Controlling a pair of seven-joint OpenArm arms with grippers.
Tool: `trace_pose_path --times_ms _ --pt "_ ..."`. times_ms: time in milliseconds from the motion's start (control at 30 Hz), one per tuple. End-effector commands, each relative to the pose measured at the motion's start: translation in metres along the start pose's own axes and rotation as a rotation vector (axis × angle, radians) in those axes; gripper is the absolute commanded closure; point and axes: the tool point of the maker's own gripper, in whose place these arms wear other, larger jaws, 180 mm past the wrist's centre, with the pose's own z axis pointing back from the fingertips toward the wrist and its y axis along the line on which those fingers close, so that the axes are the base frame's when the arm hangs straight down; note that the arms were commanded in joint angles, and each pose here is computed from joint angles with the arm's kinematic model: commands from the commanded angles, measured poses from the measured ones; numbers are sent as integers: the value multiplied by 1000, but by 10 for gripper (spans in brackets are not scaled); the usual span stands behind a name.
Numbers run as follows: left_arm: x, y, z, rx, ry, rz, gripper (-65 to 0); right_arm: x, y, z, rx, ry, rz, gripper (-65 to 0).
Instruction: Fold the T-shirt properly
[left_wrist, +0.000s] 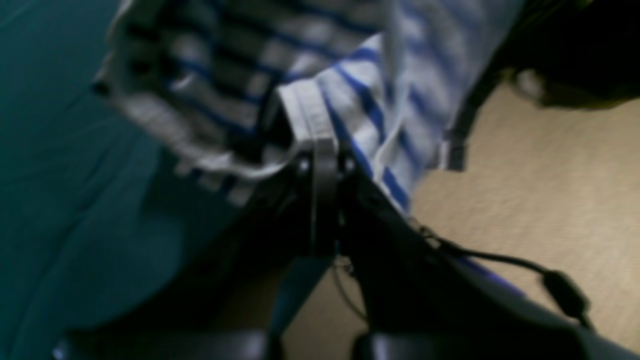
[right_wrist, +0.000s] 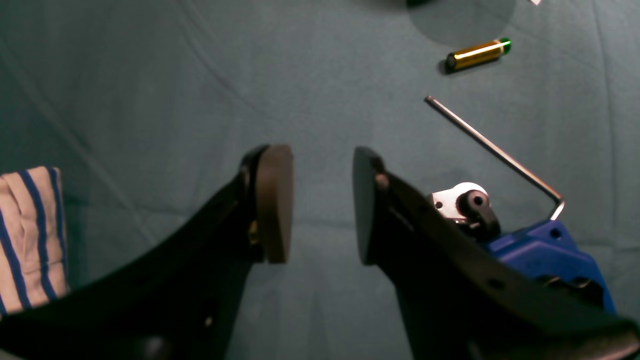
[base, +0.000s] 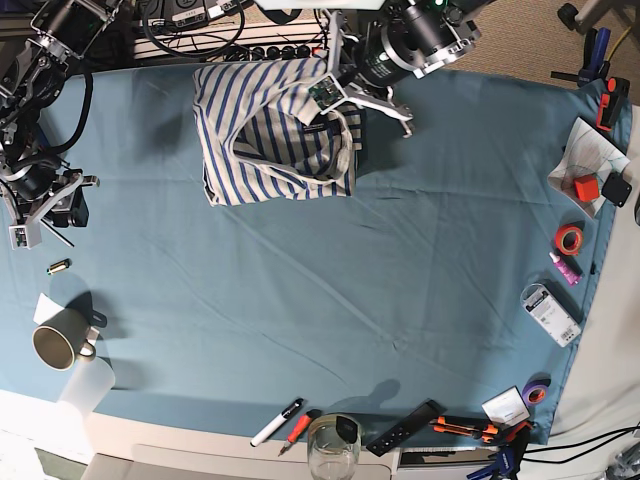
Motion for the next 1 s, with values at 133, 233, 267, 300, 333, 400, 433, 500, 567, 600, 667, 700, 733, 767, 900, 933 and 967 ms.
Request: trace_pose_path --times_ms 133,233,267,300,333,400,433,500,567,600,667,700,733,767,900,933,967 --pt "-5 3 5 9 12 -30 0 18 -5 5 -10 -60 16 -205" --pt "-8 4 5 10 31 -31 0 19 -5 5 -10 -61 16 -205" --pt "-10 4 5 10 42 -31 0 19 -5 5 -10 -62 16 -205" --pt "-13 4 5 11 55 -32 0 19 -5 5 -10 -62 16 -205" --pt "-15 4 6 11 67 -31 0 19 -5 5 -10 -61 16 -205" --pt "-17 4 6 11 77 -31 0 19 -5 5 -10 -61 16 -205" --pt "-16 4 6 11 76 -32 0 19 -5 5 -10 -61 16 -205" --pt "-15 6 6 23 66 -39 0 19 -5 5 -10 -62 16 -205" --pt "-6 12 5 57 19 -48 0 19 -5 5 -10 -64 16 -205" --pt "0 16 6 79 -11 -43 0 19 -5 5 -10 -65 16 -205" --pt "11 24 6 116 -68 -19 -23 20 -5 5 -9 -68 16 -205" --pt "15 28 7 129 -89 -13 -66 20 -5 5 -10 -68 16 -205" --pt "20 31 7 139 -108 -10 -103 20 -4 5 -9 -69 16 -205" --pt "25 34 7 152 -129 -6 -131 20 -5 5 -10 -69 16 -205" --pt "49 48 9 191 -219 -9 -145 21 -5 5 -9 -72 16 -205" --pt "54 50 9 195 -235 -12 -145 21 -4 5 -9 -72 16 -205" --pt "59 51 9 192 -251 -12 -145 21 -4 5 -9 -73 16 -205"
